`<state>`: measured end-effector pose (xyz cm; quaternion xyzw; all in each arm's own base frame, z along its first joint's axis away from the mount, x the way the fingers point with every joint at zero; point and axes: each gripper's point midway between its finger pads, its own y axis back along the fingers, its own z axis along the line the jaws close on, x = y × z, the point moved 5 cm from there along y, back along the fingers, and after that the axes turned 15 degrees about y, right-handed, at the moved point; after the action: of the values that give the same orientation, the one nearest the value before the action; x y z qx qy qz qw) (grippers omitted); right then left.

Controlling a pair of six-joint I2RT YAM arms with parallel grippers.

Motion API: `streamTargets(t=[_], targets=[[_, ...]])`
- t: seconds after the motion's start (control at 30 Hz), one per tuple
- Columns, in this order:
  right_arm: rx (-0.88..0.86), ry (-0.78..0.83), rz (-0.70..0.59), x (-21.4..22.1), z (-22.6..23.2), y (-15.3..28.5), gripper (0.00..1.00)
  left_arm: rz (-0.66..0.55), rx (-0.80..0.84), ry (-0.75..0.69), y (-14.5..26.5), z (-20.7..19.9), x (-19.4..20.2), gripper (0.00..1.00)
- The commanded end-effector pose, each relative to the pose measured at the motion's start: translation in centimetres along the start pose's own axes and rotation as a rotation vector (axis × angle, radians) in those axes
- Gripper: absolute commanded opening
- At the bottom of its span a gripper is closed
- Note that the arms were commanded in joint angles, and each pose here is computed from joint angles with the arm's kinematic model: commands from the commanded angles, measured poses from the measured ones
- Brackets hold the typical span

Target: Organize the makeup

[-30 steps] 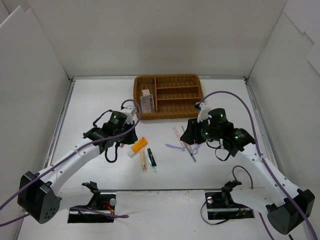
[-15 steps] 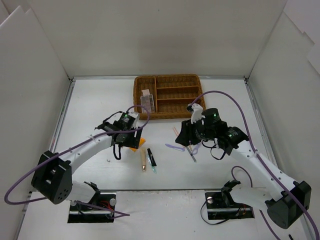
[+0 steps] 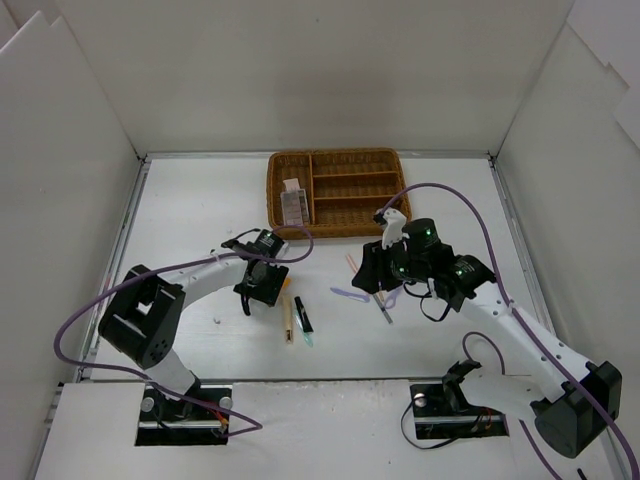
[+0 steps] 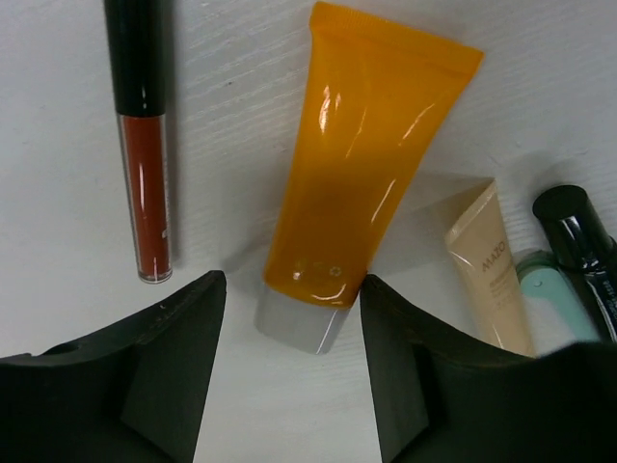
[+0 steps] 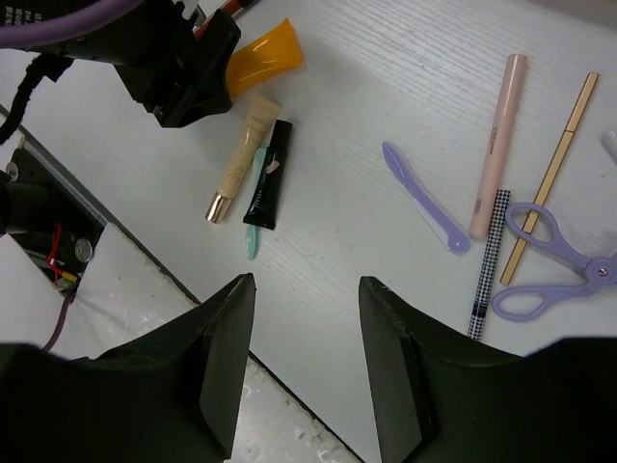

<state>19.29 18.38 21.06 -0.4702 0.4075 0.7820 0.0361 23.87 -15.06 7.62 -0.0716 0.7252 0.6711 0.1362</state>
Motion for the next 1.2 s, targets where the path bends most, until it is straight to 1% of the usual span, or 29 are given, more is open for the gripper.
streamTargets(t=[0.0,0.03,0.07,0.13,0.17,0.23,0.27,0.33,0.4,0.5,0.53,0.6,0.63,0.7,0.73,0.8,0.83,1.0,1.17], targets=[[0.013,0.04,-0.062,-1.1,0.0,0.2,0.44,-0.025,0.054,-0.028,0.4,-1.3,-1.6,0.52],[0.014,0.039,-0.065,-1.1,0.1,0.3,0.44,-0.027,0.06,-0.027,0.5,-1.4,-1.7,0.52],[0.019,0.041,-0.062,-1.1,0.0,0.2,0.44,-0.007,0.066,-0.029,0.0,-1.6,-1.6,0.46],[0.022,0.042,-0.059,-1.0,-0.1,0.2,0.44,-0.009,0.076,-0.033,-0.1,-1.9,-2.0,0.41],[0.024,0.042,-0.059,-1.1,-0.1,0.2,0.44,-0.003,0.077,-0.033,-0.3,-2.0,-2.0,0.34],[0.027,0.041,-0.06,-1.1,-0.2,0.1,0.44,0.002,0.085,-0.04,-0.4,-2.2,-2.1,0.24],[0.029,0.042,-0.063,-1.3,-0.1,0.2,0.44,-0.001,0.091,-0.041,-0.3,-2.3,-2.2,0.12],[0.034,0.043,-0.075,-1.6,-0.1,0.4,0.44,-0.018,0.104,-0.045,0.4,-2.4,-2.5,0.0],[0.044,0.034,-0.088,-1.9,-0.1,0.6,0.44,-0.047,0.125,-0.047,1.4,-2.7,-3.2,0.0],[0.07,0.002,-0.123,-3.0,-0.1,1.2,0.44,-0.128,0.17,-0.043,4.0,-3.1,-4.2,0.0],[0.075,-0.019,-0.137,-3.6,0.0,1.4,0.45,-0.182,0.198,-0.036,5.7,-3.4,-4.9,0.0],[0.082,-0.051,-0.15,-4.3,0.0,1.6,0.45,-0.237,0.228,-0.021,7.5,-3.6,-5.6,0.0],[0.071,-0.08,-0.156,-5.0,0.3,1.6,0.46,-0.282,0.274,-0.018,9.2,-4.1,-6.3,0.0],[0.048,-0.109,-0.158,-5.5,0.6,1.5,0.46,-0.322,0.334,-0.006,10.8,-4.8,-6.8,0.0],[0.033,-0.135,-0.167,-6.2,0.9,1.3,0.46,-0.352,0.393,-0.008,12.2,-5.5,-7.3,0.0],[0.017,-0.154,-0.177,-6.9,1.1,1.3,0.46,-0.368,0.457,0.003,13.4,-6.6,-7.6,0.0],[0.006,-0.168,-0.203,-7.8,1.4,1.3,0.45,-0.386,0.505,0.002,14.3,-7.2,-8.0,0.0],[-0.013,-0.21,-0.31,-10.6,1.7,1.3,0.46,-0.425,0.639,0.017,16.8,-9.9,-8.5,0.0],[-0.041,-0.26,-0.35,-11.5,1.6,0.2,0.46,-0.434,0.721,0.013,18.1,-11.6,-8.6,0.0]])
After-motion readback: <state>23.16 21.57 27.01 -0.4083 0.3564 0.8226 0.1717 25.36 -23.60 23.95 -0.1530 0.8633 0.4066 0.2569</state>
